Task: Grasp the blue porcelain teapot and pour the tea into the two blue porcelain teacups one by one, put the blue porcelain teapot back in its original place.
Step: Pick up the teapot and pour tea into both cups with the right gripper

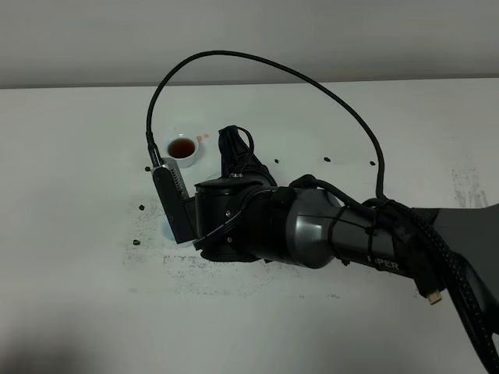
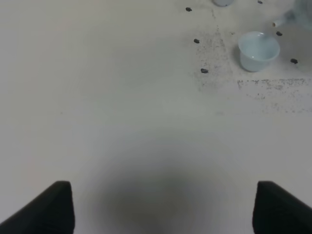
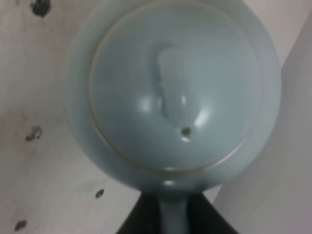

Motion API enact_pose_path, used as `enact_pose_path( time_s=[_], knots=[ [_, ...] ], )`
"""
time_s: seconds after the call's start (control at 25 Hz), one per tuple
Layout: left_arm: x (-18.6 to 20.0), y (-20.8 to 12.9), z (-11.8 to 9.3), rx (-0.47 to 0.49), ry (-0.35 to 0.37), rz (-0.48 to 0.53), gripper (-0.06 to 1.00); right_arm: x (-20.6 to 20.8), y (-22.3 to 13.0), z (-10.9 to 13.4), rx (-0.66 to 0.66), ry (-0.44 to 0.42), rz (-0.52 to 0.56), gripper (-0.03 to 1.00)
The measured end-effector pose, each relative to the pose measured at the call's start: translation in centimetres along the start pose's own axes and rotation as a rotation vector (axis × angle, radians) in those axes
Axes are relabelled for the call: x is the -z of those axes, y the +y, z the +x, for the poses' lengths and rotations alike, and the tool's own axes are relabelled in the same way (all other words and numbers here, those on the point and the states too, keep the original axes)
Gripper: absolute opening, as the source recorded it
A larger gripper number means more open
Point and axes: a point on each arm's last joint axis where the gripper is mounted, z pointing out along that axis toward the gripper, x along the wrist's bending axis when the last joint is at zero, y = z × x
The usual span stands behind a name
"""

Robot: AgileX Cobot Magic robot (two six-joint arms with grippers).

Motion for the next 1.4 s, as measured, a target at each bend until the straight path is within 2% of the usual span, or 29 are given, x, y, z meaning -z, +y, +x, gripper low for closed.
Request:
enact_pose_path(
  time_s=[0.44,0.96,1.4],
  knots=[
    [0.00,0.00,0.00,0.000,0.000,0.000,0.75,-0.55,0.49,0.00,0.042,-0.036,-0.016,0.08],
    [0.00,0.00,0.00,0.000,0.000,0.000,0.75,-0.49,0.33,-0.82,0.098,-0.126,0.006,0.08],
    [0.00,0.00,0.00,0.000,0.000,0.000,0.75,-0.49,0.27,-0.85,0.098,-0.129,0.013,0.08]
  ],
)
